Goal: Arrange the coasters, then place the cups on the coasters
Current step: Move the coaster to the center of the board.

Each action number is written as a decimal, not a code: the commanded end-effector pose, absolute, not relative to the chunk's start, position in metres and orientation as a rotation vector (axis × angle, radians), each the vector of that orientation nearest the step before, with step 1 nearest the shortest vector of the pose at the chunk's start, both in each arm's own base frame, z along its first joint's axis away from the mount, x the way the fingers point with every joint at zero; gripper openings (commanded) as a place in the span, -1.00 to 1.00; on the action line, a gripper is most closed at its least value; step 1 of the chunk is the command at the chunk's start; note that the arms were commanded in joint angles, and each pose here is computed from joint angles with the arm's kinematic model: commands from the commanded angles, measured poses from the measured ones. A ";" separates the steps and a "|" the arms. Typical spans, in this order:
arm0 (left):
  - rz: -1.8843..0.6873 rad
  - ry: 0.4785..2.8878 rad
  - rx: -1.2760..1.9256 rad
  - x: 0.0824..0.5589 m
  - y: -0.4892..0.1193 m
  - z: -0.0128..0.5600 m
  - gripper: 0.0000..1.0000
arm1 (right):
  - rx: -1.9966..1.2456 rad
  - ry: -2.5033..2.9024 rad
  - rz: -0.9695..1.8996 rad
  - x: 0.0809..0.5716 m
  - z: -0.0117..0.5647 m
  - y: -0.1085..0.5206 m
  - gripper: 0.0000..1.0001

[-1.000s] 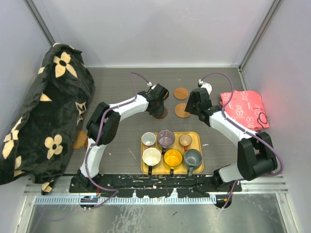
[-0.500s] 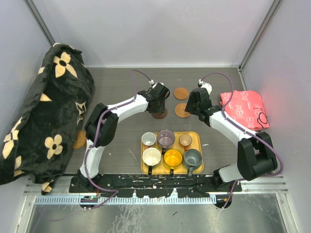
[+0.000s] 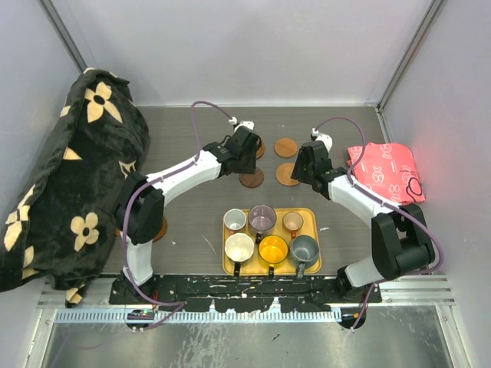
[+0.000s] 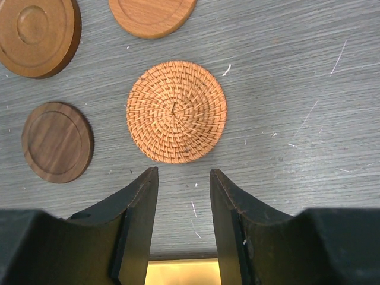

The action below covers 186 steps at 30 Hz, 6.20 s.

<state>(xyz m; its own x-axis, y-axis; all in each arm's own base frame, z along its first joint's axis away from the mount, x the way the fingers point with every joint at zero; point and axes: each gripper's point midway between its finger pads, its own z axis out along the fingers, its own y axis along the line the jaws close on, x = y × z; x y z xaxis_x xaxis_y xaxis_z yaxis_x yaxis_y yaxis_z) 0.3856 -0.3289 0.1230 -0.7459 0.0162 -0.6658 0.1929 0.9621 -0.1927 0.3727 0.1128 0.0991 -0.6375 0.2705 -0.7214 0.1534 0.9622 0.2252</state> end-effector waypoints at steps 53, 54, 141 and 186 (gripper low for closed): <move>0.172 2.341 -1.130 0.209 -0.005 0.038 -0.39 | 0.246 2.179 0.478 0.361 0.141 0.148 -0.09; 0.165 2.349 -1.138 0.210 -0.006 0.035 -0.39 | 0.246 2.179 0.479 0.361 0.141 0.149 -0.09; -0.095 2.494 -0.659 0.515 -0.198 0.013 -0.39 | 0.238 2.218 0.442 0.368 0.121 0.150 -0.09; -0.244 2.400 -0.709 0.562 -0.222 0.009 -0.40 | 0.241 2.240 0.441 0.371 0.112 0.152 -0.10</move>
<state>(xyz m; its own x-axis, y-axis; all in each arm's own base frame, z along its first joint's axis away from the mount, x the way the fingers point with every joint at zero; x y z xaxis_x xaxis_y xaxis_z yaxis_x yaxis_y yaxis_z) 0.5688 -0.2230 0.0391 -0.6312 -0.5456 -0.5513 -0.4083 0.8380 -0.3619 0.3556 0.1450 0.0921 -0.6912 0.3069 -0.6542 0.0624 0.9273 0.3691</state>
